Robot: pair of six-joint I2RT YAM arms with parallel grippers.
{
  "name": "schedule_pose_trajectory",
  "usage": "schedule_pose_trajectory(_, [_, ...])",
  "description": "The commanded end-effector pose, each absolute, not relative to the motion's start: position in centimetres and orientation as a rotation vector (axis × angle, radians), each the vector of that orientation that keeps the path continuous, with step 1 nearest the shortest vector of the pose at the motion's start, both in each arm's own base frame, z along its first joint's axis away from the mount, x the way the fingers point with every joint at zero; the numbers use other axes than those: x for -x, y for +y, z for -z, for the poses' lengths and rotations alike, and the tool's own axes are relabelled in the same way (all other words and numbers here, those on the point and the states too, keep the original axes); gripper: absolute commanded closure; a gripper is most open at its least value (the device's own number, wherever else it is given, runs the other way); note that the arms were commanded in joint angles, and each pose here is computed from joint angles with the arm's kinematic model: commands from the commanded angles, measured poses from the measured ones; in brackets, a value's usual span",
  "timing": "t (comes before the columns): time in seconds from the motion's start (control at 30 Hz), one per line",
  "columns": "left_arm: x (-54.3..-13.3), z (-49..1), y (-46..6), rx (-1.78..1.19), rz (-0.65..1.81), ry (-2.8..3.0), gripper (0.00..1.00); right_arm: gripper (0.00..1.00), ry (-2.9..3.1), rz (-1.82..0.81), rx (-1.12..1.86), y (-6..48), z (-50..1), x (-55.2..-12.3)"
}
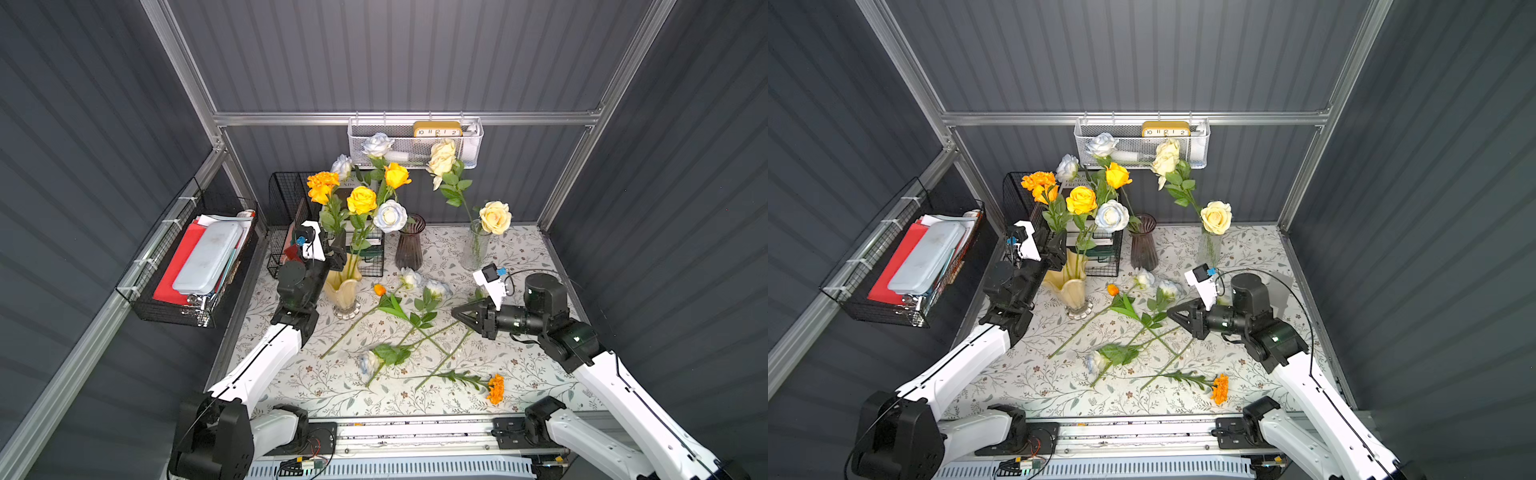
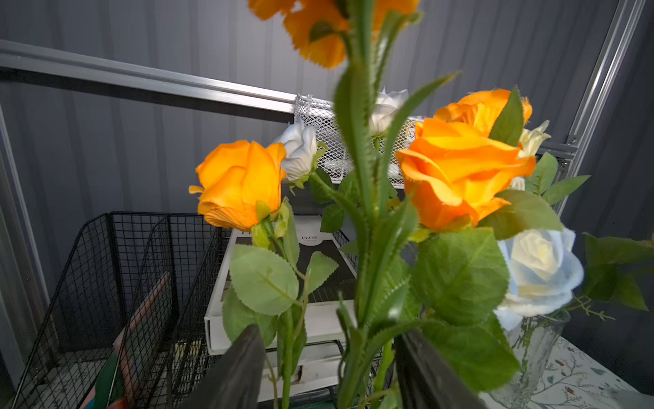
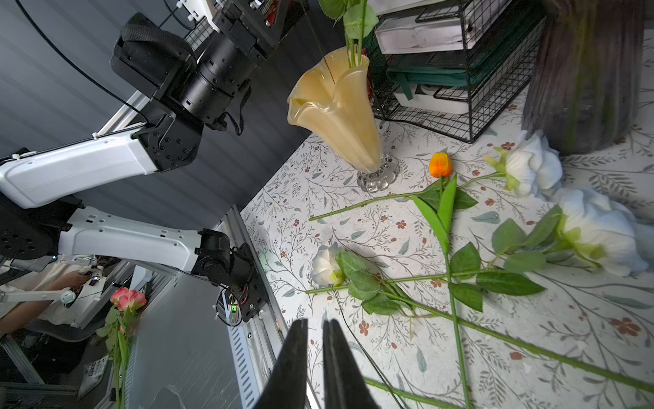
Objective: Arrange the flowers in different vases according to their colors
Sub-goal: Insert the flower into the vase.
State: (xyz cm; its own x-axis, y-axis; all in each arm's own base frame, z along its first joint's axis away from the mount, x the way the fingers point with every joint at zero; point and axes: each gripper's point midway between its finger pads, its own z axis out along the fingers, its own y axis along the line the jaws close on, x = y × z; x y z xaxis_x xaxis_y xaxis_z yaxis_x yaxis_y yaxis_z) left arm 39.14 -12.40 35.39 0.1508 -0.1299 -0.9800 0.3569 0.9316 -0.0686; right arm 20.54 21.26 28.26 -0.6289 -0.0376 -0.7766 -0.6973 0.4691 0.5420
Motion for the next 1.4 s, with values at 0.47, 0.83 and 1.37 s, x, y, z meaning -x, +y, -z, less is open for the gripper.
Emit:
schedule_pose_trajectory(0.47, [-33.7,-35.3,-16.8,-0.131,0.466,1.592,0.01,0.75,2.032,-1.118,0.587,21.0,-26.9,-21.3])
schedule_pose_trajectory(0.83, [-23.4,-27.1,-29.6,-0.706,0.688,1.833,0.05,0.69,2.249,-0.935,0.218,17.2,-22.9,-25.6])
schedule_pose_trajectory(1.37, [-19.2,-12.9,-35.5,-1.470,0.323,1.893,0.05,0.70,2.328,-0.959,-0.061,13.9,-18.7,-26.8])
